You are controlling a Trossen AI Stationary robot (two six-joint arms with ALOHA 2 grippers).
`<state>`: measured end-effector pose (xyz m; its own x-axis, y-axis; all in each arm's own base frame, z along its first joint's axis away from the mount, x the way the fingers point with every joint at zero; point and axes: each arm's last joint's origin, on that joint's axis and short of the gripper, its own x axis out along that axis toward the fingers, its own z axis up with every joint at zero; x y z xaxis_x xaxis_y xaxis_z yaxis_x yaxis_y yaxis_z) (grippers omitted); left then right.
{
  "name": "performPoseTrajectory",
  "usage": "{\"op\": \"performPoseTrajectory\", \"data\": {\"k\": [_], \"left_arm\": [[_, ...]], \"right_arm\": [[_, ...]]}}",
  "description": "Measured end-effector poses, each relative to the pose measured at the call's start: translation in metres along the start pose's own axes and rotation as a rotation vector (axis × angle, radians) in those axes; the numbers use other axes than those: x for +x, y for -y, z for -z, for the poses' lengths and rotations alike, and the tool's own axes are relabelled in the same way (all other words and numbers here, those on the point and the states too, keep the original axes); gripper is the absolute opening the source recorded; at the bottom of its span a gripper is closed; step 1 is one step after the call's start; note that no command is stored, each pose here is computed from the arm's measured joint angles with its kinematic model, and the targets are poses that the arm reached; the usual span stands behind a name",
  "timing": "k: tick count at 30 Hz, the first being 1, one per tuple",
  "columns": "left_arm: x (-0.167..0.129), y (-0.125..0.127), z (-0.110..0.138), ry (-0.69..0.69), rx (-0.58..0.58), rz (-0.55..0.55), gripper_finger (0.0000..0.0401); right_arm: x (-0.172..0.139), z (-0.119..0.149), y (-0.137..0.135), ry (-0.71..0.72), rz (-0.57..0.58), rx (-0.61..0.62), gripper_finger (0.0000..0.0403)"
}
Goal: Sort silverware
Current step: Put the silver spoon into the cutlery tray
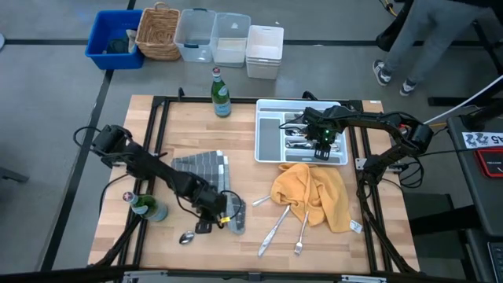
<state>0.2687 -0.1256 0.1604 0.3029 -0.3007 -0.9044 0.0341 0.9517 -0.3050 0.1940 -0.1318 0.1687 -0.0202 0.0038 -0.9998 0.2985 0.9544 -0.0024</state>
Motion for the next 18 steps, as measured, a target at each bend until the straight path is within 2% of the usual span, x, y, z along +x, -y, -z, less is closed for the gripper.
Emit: {"op": "performPoseTrajectory", "data": {"k": [5, 11, 18], "left_arm": [[-0.008, 0.014, -0.002, -0.039, -0.1, -0.001, 0.0139], [-0.005, 0.03, 0.012, -0.092, -0.401, -0.018, 0.0139], [0.009, 0.049, 0.033, -0.18, -0.447, -0.067, 0.0139]], "right_arm": [[0.0, 0.0, 0.0, 0.0, 0.0, 0.0, 0.0144], [0.0, 0.0, 0.0, -0.002, 0.0, 0.0, 0.0144], [0.0, 0.0, 0.0, -0.002, -0.001, 0.0, 0.0144]]}}
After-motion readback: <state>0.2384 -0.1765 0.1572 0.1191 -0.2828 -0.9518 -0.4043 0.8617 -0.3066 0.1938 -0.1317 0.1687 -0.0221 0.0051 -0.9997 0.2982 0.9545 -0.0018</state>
